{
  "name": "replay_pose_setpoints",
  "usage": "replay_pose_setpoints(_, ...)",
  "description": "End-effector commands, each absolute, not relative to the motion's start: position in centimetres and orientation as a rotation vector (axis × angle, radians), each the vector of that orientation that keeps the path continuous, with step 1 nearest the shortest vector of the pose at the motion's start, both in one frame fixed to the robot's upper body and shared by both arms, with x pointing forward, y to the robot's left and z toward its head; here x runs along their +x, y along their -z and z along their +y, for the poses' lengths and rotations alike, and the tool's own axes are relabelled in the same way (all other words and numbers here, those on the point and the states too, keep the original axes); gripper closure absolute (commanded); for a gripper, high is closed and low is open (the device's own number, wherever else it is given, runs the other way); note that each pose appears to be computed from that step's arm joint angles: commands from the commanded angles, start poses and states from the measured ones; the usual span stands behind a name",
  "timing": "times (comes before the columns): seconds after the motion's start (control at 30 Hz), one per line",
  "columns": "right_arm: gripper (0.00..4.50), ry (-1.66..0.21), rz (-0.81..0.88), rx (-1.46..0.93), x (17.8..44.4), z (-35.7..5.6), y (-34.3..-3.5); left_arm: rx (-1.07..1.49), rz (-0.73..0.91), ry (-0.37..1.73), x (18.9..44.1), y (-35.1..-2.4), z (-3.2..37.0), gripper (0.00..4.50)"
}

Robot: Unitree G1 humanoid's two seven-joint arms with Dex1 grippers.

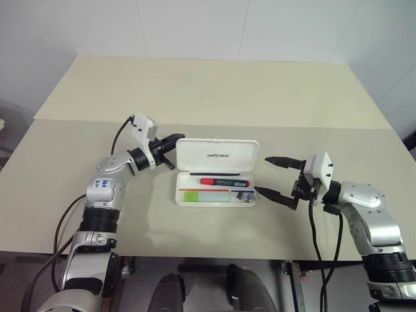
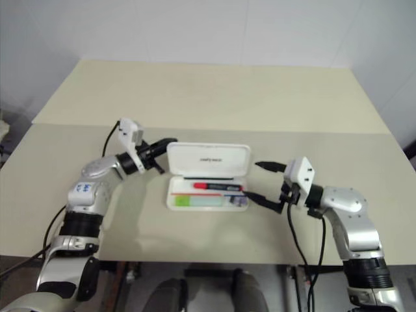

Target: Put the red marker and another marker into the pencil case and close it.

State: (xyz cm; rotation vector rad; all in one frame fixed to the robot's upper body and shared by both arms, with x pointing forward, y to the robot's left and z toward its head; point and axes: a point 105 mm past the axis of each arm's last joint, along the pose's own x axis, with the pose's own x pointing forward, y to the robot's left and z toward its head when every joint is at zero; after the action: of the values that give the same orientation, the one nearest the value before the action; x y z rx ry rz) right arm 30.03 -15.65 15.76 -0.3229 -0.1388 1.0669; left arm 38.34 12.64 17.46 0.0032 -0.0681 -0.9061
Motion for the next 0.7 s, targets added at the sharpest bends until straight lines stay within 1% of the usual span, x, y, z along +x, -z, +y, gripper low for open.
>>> replay_pose_setpoints(0.03,0.0,-1.069,-0.195,-0.342,29.8,-15.2,-16.9,0.038,-0.219,1.027,37.0,-20.6,11.5,4.47)
replay_pose_setpoints(0.13,0.0,-1.066,-0.197,-0.346,30.1,-15.4,-17.2,0.099,-0.265,1.119,36.2,-21.8,10.9,4.47)
replay_pose_setpoints(0.33,0.0,-1.059,-0.212,-0.353,30.5,-15.7,-17.9,0.276,-0.274,1.324,34.7,-22.5,9.2,4.47)
replay_pose_setpoints(0.5,0.0,-1.045,-0.223,-0.361,30.5,-16.6,-18.8,0.381,-0.213,1.509,32.8,-21.0,7.3,4.47)
replay_pose_setpoints(0.6,0.0,-1.035,-0.223,-0.367,30.4,-17.0,-19.1,0.404,-0.179,1.546,32.4,-20.2,7.0,4.47)
replay_pose_setpoints(0.7,0.0,-1.025,-0.219,-0.372,30.3,-17.3,-19.1,0.399,-0.187,1.541,32.4,-20.0,7.0,4.47)
